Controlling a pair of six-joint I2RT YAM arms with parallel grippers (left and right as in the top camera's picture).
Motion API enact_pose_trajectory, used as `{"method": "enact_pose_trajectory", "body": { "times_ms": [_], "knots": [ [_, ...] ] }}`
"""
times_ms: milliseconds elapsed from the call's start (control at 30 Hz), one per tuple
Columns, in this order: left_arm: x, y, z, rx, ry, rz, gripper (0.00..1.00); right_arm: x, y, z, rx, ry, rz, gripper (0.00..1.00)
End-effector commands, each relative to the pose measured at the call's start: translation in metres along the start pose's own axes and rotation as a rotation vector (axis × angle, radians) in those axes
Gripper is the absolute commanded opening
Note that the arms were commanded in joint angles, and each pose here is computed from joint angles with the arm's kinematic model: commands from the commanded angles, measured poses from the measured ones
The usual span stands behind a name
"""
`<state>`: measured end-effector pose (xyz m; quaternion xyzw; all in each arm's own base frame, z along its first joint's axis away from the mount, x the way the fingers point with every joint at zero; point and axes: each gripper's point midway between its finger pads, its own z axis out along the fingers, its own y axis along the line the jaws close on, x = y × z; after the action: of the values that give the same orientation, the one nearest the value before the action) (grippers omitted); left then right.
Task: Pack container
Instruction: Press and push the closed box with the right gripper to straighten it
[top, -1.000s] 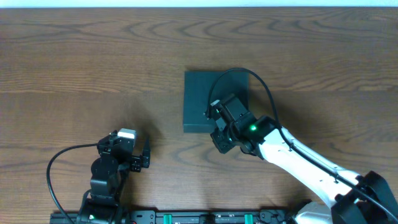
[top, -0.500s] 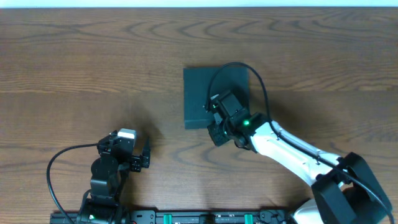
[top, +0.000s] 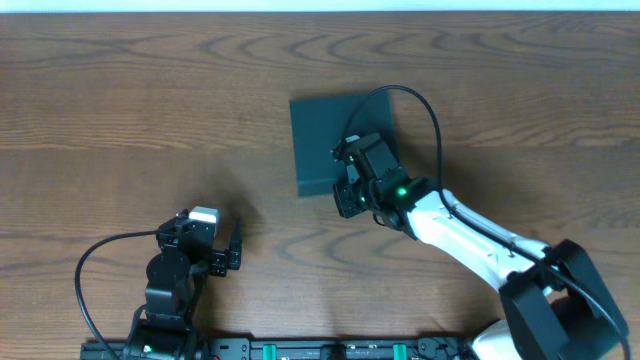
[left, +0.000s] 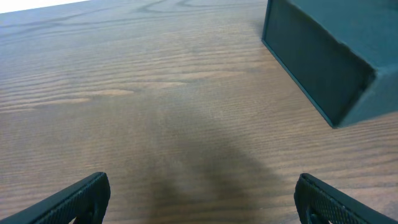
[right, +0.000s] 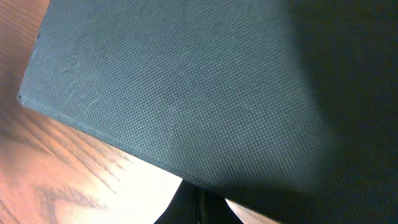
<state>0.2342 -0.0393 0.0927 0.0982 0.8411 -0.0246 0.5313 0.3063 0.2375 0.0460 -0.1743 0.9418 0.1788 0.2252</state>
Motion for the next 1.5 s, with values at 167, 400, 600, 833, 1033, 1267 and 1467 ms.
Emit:
{"method": "enact_pose_trajectory", "body": {
  "times_ms": [167, 400, 600, 833, 1033, 1267, 1467],
  "knots": [
    [0.014, 0.002, 0.003, -0.012, 0.031, 0.009, 0.95, -0.021, 0.002, 0.011, -0.002, -0.022, 0.026, 0.01],
    [0.014, 0.002, 0.003, -0.012, 0.031, 0.009, 0.95, -0.036, -0.013, 0.007, 0.048, -0.065, 0.046, 0.01],
    [0.014, 0.002, 0.003, -0.012, 0.031, 0.009, 0.95, -0.043, -0.025, 0.005, 0.101, -0.095, 0.056, 0.01],
    [0.014, 0.002, 0.003, -0.012, 0.031, 0.009, 0.95, -0.048, -0.011, 0.005, 0.023, -0.111, 0.115, 0.01],
    [0.014, 0.002, 0.003, -0.012, 0.031, 0.009, 0.95, -0.059, -0.004, 0.004, -0.005, -0.155, 0.134, 0.01],
    [0.014, 0.002, 0.003, -0.012, 0.031, 0.009, 0.95, -0.062, 0.017, -0.003, -0.075, -0.139, 0.093, 0.01],
    [0.014, 0.002, 0.003, -0.012, 0.031, 0.009, 0.95, -0.111, 0.026, -0.091, -0.086, -0.333, -0.049, 0.01]
  ]
}}
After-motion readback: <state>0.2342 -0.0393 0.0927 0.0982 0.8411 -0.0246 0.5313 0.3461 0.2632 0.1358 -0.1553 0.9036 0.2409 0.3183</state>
